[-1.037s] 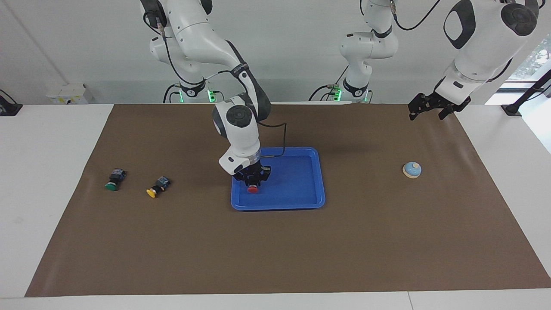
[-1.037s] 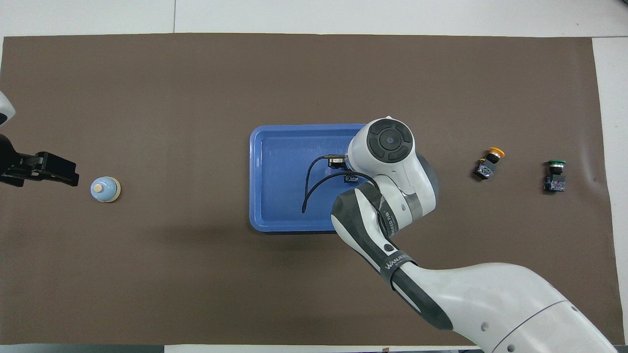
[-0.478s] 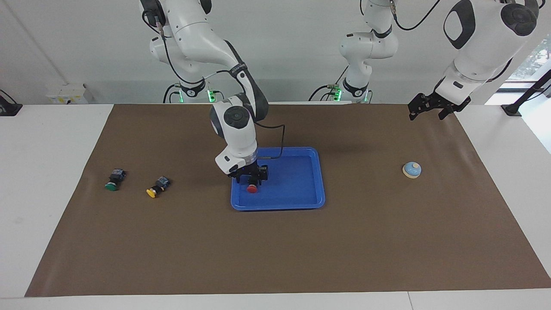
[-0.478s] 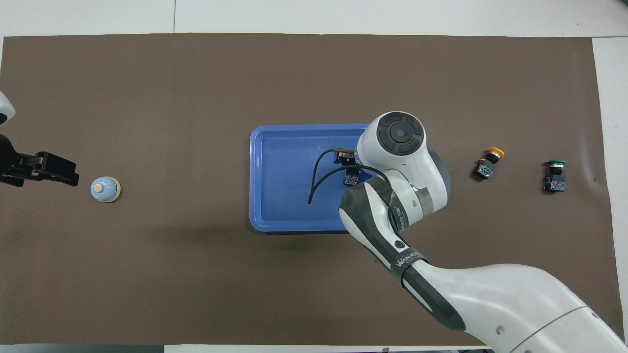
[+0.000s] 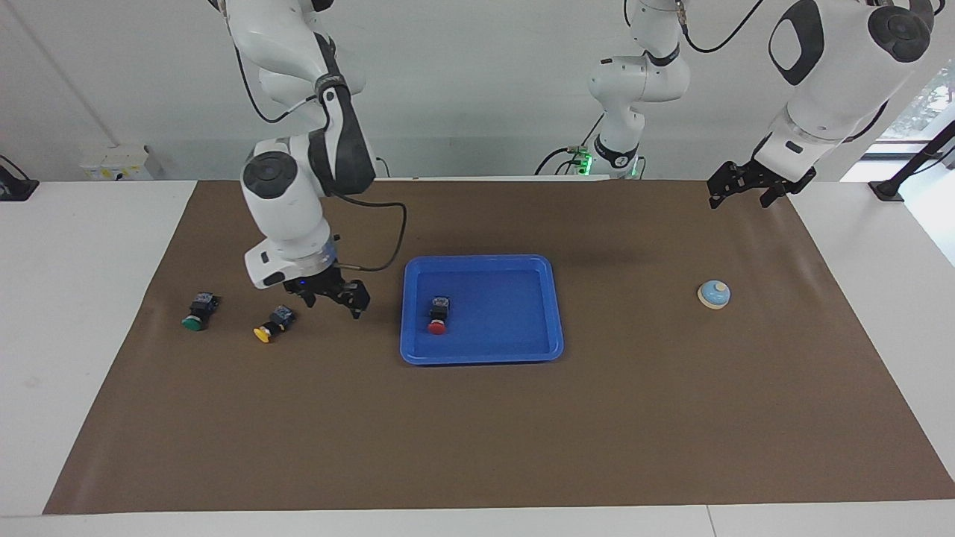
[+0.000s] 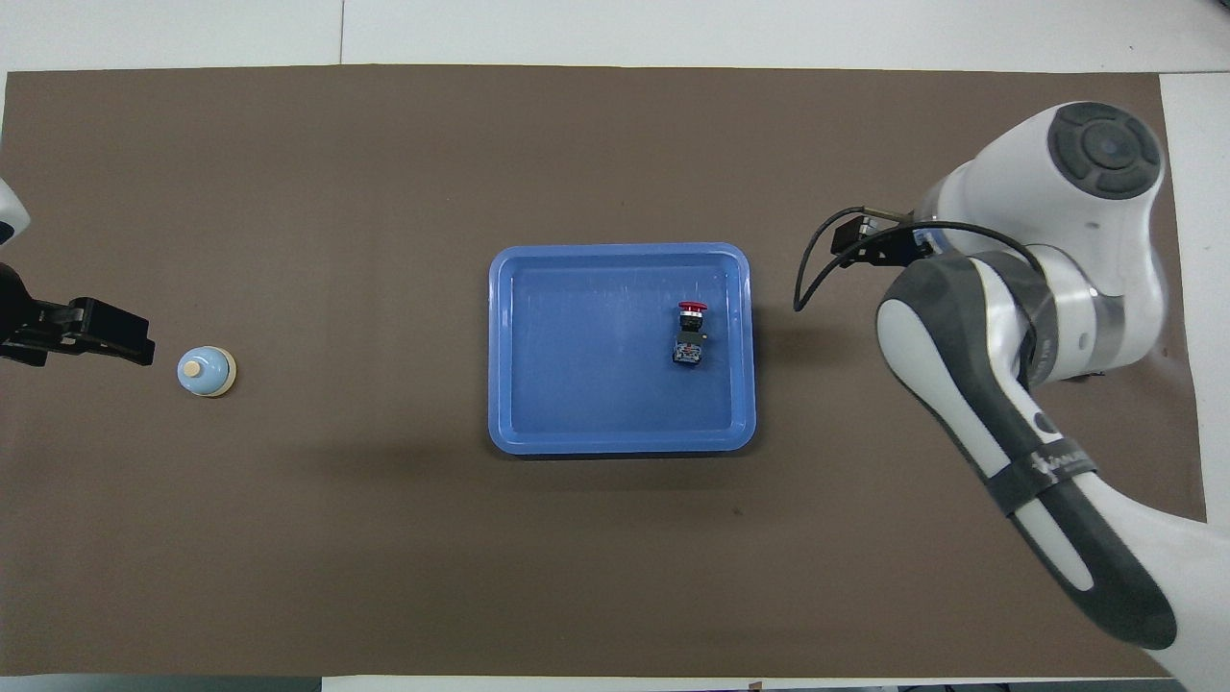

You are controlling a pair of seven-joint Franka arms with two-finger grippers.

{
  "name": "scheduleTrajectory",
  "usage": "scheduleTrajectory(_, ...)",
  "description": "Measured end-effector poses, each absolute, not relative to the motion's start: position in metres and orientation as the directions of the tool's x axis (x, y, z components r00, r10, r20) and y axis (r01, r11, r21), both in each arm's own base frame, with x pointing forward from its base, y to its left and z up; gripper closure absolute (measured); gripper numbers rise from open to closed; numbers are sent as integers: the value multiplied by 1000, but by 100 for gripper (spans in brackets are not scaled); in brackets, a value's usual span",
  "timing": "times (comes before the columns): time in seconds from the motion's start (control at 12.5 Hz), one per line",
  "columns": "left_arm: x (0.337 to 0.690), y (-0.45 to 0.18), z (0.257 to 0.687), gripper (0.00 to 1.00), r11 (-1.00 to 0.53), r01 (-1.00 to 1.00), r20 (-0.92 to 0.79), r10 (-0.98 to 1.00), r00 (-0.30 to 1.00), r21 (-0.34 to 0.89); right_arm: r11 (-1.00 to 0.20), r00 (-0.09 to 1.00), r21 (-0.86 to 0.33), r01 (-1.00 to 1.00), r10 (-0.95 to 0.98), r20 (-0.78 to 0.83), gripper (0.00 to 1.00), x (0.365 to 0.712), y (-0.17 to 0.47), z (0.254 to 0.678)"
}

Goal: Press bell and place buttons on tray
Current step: 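Withdraw the right gripper toward the yellow-capped button, then grasp the yellow-capped button with the right gripper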

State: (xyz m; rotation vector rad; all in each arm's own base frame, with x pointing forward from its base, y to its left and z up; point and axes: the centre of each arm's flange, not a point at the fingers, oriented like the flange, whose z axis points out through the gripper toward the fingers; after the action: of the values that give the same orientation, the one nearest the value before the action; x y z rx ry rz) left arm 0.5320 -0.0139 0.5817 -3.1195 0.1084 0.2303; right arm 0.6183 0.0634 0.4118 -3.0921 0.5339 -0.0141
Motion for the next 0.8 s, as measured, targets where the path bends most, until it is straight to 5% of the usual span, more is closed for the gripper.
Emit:
scheduleTrajectory(0.32, 532, -14, 582, 0, -998, -70, -147, -68, 987, -7, -897, 896, 19, -442, -442, -44, 0, 602, -28, 372)
scheduleTrajectory(0.8, 532, -14, 582, 0, -998, -70, -147, -68, 987, -7, -864, 864, -15, -503, -503, 24, 0, 575, -42, 308)
